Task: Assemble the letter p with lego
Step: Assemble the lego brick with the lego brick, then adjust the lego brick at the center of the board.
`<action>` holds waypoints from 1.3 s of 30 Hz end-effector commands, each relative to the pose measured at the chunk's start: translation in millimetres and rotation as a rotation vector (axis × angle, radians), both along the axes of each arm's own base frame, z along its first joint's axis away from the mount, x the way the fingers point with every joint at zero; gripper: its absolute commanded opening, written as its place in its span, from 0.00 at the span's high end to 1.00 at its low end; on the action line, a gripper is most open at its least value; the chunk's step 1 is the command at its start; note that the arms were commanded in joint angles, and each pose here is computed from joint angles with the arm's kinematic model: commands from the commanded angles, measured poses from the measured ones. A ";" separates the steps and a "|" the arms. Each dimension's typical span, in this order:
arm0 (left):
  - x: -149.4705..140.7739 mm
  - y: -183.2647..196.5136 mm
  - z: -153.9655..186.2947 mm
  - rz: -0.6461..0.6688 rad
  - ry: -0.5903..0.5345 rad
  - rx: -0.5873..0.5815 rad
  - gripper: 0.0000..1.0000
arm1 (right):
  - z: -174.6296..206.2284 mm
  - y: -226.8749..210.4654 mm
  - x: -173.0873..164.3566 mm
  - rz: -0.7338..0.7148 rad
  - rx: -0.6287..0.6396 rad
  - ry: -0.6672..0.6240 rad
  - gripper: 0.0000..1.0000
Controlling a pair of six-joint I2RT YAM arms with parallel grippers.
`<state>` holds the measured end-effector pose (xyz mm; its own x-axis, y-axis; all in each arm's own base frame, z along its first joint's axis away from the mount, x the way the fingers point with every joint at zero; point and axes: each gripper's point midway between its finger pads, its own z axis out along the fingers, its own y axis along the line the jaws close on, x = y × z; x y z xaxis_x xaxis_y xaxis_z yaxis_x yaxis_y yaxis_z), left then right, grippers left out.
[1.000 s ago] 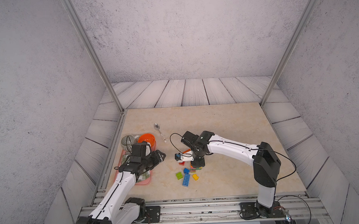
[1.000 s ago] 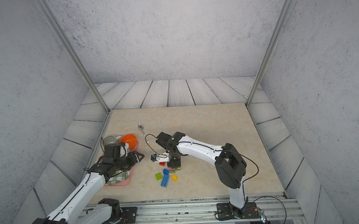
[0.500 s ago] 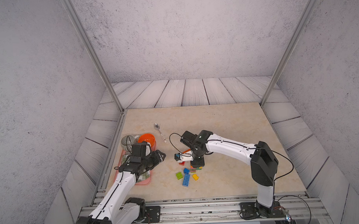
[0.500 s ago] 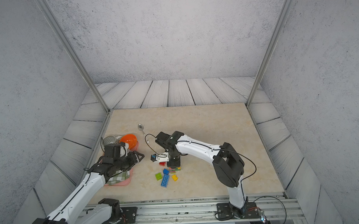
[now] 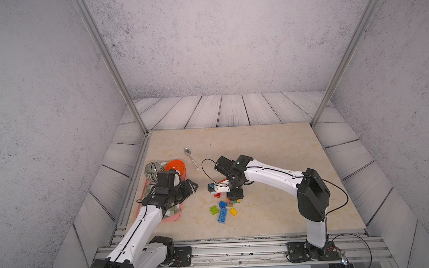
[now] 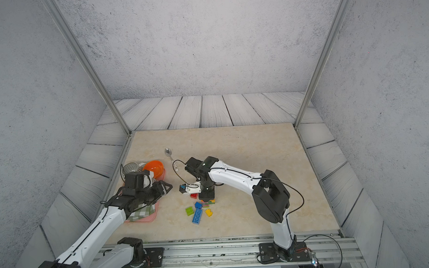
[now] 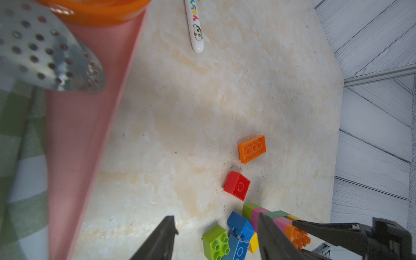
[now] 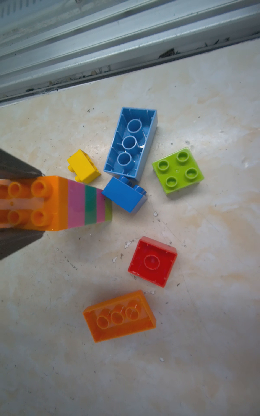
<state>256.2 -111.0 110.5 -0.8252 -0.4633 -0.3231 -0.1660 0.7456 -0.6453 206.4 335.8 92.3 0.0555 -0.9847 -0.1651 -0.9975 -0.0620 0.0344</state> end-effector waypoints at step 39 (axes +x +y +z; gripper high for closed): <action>-3.2 -12.6 -1.1 -0.060 0.029 -0.068 0.38 | 18.1 -80.8 37.3 -0.290 0.083 0.651 1.00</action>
